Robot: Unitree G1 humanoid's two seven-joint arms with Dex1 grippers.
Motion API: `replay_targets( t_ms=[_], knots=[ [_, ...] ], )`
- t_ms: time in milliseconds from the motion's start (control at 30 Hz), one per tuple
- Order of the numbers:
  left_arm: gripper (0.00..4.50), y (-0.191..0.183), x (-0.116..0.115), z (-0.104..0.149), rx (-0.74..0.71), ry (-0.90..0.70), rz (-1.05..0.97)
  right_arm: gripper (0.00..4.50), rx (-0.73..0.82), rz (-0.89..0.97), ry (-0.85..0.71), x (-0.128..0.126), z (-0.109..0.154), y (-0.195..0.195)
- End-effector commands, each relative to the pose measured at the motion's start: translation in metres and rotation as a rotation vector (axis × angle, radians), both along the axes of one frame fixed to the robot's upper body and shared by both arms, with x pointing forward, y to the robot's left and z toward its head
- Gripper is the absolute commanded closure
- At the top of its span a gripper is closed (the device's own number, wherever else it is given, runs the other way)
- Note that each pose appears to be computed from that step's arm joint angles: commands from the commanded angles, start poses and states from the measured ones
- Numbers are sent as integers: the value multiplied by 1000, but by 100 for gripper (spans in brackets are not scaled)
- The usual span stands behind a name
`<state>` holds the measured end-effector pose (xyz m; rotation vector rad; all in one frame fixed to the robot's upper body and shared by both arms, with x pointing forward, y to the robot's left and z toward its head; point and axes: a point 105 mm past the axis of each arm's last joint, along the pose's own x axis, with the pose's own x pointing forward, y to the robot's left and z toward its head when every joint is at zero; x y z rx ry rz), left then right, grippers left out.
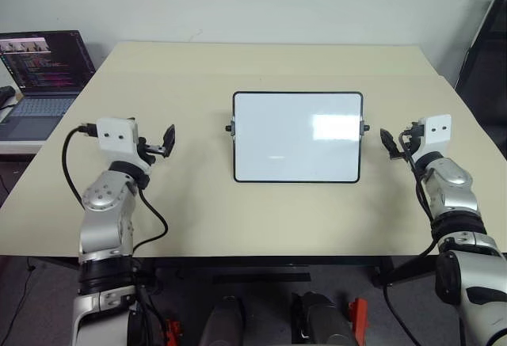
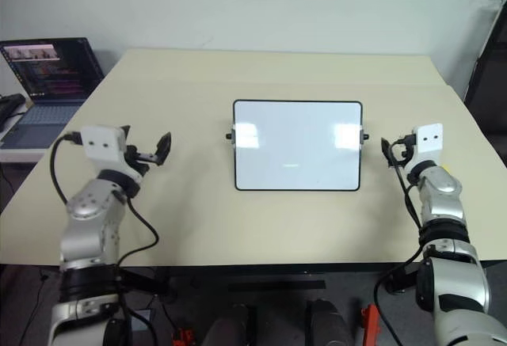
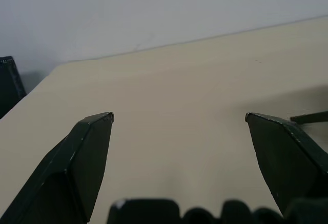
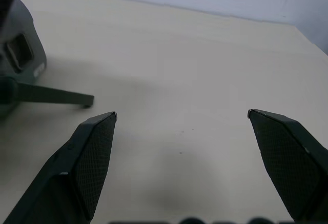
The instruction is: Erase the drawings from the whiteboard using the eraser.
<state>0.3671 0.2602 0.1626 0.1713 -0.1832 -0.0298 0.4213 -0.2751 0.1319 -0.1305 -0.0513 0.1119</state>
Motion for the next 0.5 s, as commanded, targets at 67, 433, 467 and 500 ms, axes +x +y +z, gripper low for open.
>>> replay_targets(
  t_ms=[67, 433, 467, 500],
  knots=[
    [0, -22, 4, -26, -42, -22, -12, 1, 92, 1, 11, -5, -21, 9],
    [0, -32, 16, -53, -76, -2, 38, 1, 171, -83, -44, -8, -28, 18],
    [0, -31, 18, -54, -82, 1, 46, 1, 170, -79, -49, -7, -26, 21],
    [0, -28, 20, -54, -84, 6, 58, 1, 181, -82, -56, -7, -25, 23]
  ],
)
